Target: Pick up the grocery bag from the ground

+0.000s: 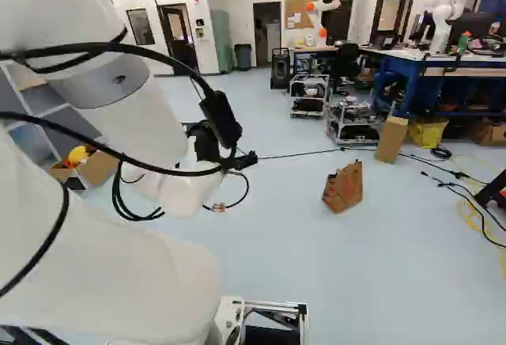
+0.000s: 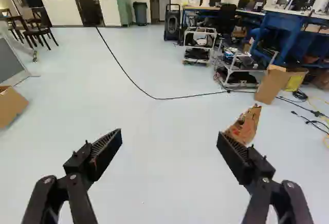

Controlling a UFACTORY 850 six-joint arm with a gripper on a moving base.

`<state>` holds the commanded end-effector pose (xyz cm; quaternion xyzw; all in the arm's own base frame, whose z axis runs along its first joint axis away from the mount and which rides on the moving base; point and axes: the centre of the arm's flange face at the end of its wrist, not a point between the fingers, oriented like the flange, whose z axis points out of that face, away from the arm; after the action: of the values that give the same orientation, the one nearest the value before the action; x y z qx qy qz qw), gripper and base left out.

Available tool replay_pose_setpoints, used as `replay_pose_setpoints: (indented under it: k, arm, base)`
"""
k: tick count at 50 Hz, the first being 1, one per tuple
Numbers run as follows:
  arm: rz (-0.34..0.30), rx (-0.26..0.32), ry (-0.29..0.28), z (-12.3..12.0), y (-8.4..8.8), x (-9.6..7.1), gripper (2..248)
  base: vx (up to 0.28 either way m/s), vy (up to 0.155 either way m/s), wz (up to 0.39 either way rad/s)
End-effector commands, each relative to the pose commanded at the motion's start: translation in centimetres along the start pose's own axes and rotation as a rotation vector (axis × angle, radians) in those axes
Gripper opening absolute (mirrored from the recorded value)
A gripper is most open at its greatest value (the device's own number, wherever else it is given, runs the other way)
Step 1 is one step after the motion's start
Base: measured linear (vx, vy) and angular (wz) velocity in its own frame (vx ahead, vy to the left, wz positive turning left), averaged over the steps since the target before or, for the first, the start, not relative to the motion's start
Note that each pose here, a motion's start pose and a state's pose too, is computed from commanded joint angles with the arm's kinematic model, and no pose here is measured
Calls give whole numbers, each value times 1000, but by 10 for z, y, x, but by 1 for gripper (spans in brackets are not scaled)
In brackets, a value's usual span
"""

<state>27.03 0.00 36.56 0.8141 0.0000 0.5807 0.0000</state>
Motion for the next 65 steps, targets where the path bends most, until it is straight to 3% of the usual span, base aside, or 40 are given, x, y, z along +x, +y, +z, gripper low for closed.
replay_pose_setpoints:
  k: [47, 65]
  arm:
    - [0, 0, 0, 0, 0, 0, 247]
    - [0, 0, 0, 0, 0, 0, 247]
  base:
    - [1, 0, 0]
    - [178, -3, -10]
